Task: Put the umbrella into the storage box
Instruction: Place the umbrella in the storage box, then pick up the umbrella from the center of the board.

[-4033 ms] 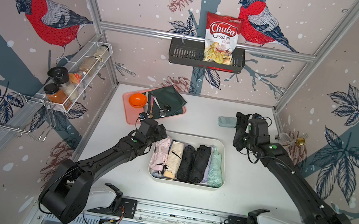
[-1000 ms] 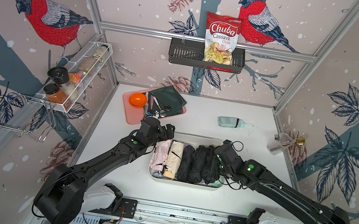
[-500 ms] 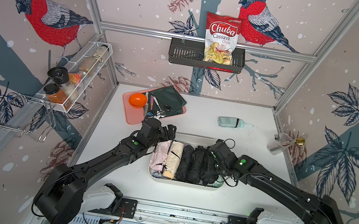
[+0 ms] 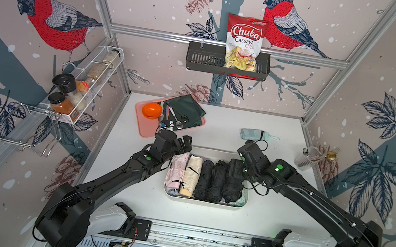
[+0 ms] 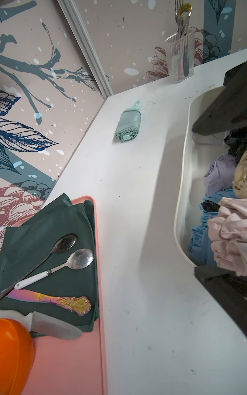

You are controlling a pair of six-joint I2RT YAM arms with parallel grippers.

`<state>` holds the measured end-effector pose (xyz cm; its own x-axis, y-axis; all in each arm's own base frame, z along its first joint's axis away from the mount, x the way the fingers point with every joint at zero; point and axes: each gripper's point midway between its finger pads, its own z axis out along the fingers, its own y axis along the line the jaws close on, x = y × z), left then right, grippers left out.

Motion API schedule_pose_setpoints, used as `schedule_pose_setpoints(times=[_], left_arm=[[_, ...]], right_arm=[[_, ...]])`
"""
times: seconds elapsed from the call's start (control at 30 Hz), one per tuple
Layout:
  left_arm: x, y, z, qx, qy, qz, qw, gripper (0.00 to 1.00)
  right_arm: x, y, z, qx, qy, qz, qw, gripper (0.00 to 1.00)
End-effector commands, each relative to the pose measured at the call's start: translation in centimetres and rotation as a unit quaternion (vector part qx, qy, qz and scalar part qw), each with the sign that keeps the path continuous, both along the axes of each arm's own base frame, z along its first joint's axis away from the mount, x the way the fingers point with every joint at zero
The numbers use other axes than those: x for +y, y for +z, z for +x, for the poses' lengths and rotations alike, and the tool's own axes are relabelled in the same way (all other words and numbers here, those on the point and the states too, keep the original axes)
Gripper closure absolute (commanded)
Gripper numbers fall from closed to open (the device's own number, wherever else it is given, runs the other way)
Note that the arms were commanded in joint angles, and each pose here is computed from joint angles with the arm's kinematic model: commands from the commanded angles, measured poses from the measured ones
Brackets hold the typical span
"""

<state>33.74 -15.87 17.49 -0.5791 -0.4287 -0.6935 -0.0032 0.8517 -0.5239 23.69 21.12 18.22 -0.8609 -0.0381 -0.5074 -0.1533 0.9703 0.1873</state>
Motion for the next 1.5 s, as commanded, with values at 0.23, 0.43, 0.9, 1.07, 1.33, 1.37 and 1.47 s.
schedule_pose_setpoints(times=[0.23, 0.43, 0.9, 1.07, 1.33, 1.37, 1.47], left_arm=[[1.7, -0.2, 0.5, -0.002, 0.034, 0.01, 0.999, 0.02], [2.5, -1.0, 0.5, 0.009, 0.048, 0.015, 0.999, 0.02], [3.4, -4.3, 0.8, 0.055, 0.051, 0.006, 0.997, 0.02], [3.5, -4.0, 1.0, 0.051, 0.055, 0.005, 0.997, 0.03], [3.6, -4.0, 1.2, 0.051, 0.055, 0.006, 0.997, 0.02], [3.5, -4.0, 1.2, 0.051, 0.054, 0.006, 0.997, 0.02], [3.5, -4.3, 1.2, 0.058, 0.052, 0.012, 0.997, 0.02]], right_arm=[[-6.7, 3.9, 13.7, -0.144, -0.034, -0.002, 0.989, 0.09], [-8.6, 0.9, 21.9, -0.139, -0.01, -0.022, 0.99, 0.04], [-8.0, -7.0, 35.0, -0.075, 0.089, 0.001, 0.993, 0.0], [-8.5, -10.1, 36.3, -0.037, 0.086, 0.019, 0.995, 0.0], [-10.5, -13.7, 34.5, 0.022, 0.056, 0.038, 0.997, 0.02], [-10.8, -13.7, 34.2, 0.026, 0.052, 0.04, 0.998, 0.03], [-11.5, -13.8, 33.0, 0.043, 0.039, 0.046, 0.997, 0.05]])
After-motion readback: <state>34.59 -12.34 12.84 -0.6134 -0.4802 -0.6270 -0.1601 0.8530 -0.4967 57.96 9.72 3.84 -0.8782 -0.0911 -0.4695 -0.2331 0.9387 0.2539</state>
